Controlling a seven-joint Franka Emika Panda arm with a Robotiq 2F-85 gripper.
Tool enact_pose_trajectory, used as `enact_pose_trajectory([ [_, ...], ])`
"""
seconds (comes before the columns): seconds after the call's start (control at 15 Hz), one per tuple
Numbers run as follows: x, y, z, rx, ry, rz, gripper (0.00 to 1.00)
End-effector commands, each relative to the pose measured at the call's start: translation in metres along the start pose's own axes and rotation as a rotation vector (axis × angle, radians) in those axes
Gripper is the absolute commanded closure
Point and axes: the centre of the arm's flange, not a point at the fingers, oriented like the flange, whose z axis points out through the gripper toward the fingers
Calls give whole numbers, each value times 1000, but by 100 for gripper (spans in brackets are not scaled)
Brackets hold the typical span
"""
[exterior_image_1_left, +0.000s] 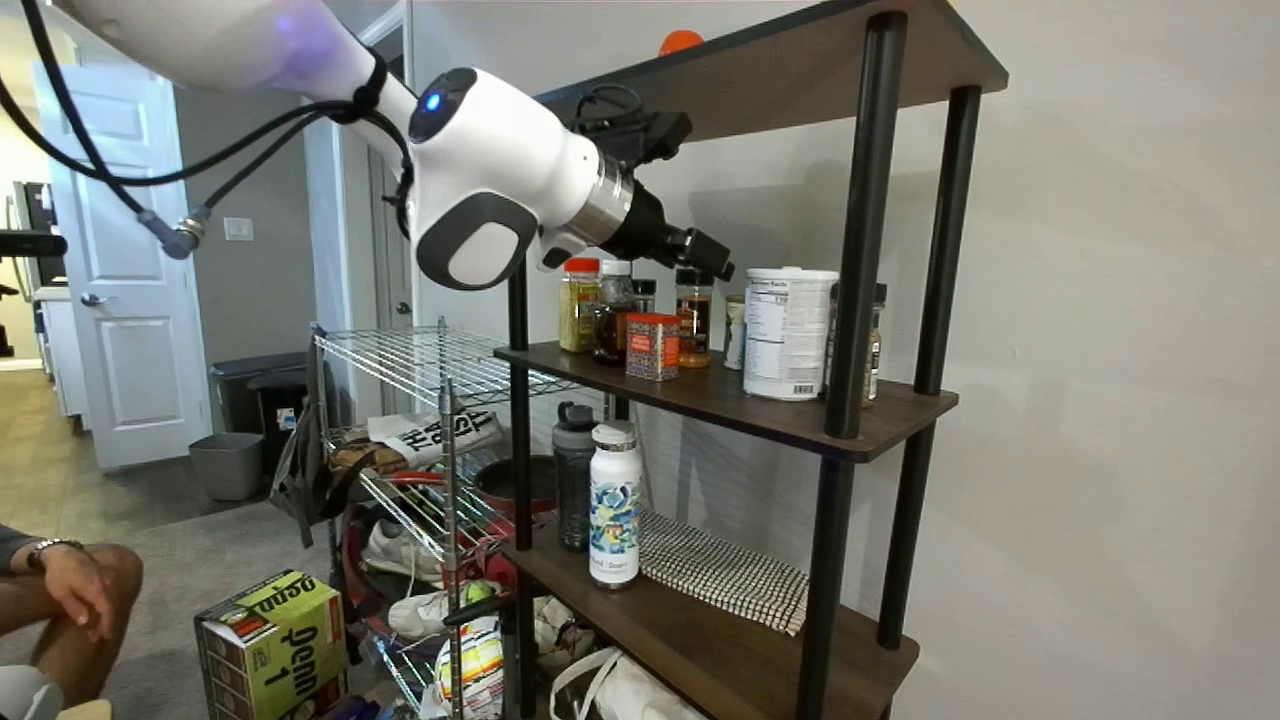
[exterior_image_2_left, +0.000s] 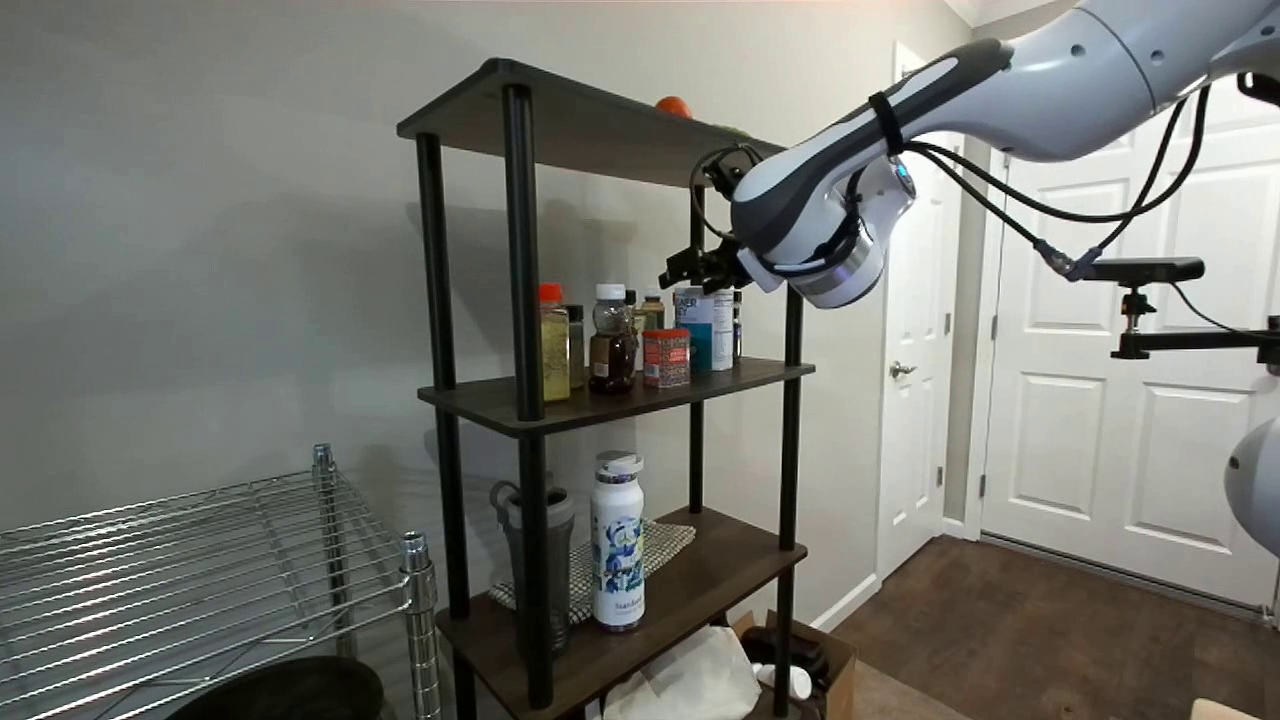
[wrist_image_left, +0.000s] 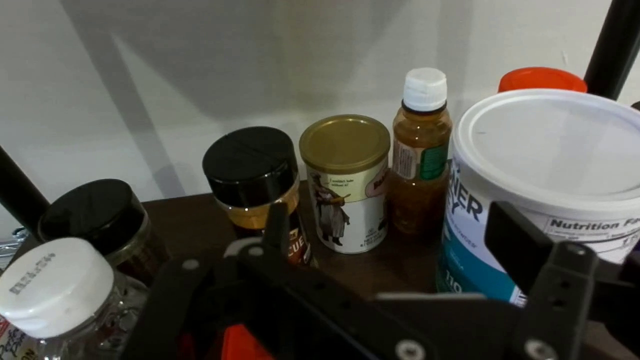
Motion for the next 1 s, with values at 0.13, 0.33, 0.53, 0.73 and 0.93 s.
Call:
enact_pose_trajectory([
  [0.13,1,0,1,0,2,1,0],
  [0.33,1,-1,1,1,2,2,0],
  [0.53,0,5,5,1,-24,6,0],
  [0.73,-1,13,11,-11,-31,5,0],
  [0.93,2,21,15,-25,-26,13,0],
])
